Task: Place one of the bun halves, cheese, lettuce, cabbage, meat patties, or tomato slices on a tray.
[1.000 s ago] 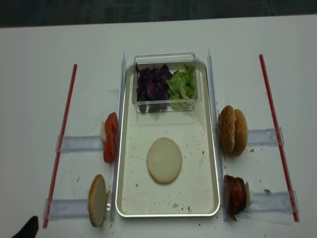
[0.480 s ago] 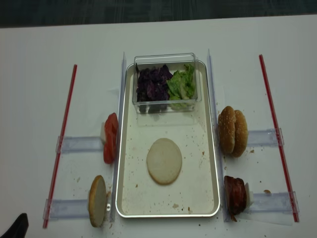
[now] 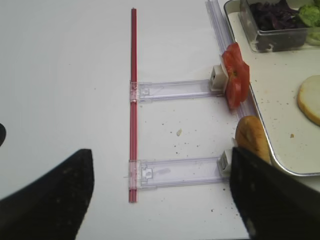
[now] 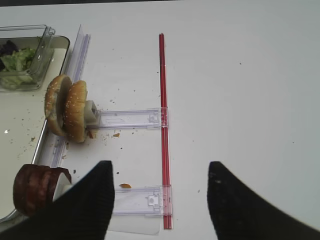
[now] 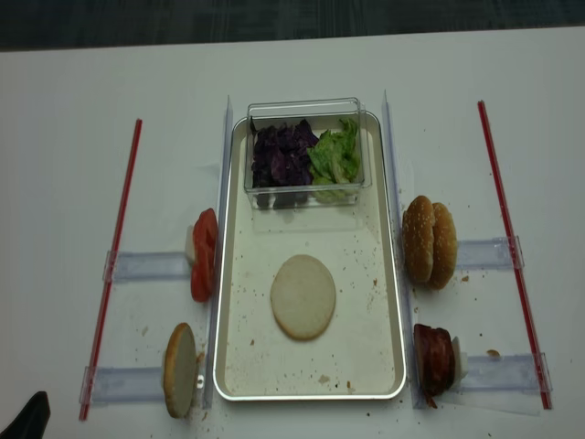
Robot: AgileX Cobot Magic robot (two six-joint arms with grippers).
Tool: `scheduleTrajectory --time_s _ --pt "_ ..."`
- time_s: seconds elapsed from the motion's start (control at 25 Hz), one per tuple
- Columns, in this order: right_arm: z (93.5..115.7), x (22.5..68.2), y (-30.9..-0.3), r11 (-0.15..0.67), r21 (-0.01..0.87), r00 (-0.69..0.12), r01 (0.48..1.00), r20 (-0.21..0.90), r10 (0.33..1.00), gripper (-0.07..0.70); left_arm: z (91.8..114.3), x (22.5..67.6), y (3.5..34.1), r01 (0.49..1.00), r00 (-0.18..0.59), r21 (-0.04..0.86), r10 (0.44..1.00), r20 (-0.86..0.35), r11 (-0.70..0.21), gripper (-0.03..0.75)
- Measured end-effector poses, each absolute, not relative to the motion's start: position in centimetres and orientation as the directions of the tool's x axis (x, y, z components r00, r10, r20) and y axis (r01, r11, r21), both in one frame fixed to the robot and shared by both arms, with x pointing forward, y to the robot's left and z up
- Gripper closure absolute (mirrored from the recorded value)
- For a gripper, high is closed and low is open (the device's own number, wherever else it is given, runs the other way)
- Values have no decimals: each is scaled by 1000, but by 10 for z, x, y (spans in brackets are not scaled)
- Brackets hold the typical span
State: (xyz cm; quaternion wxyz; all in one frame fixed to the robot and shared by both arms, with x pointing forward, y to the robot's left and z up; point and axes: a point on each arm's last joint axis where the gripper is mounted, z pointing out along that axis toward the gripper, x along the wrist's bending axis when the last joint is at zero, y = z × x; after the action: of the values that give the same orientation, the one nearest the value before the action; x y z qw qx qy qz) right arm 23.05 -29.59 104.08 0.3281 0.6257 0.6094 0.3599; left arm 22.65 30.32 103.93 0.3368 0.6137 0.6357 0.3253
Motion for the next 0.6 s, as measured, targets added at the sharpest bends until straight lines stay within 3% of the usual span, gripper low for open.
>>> scheduleTrajectory --time_s 0.6 --pt "1041 230 -296 -42 849 -2 526 51 999 186 1039 226 303 561 -19 827 999 -27 33 197"
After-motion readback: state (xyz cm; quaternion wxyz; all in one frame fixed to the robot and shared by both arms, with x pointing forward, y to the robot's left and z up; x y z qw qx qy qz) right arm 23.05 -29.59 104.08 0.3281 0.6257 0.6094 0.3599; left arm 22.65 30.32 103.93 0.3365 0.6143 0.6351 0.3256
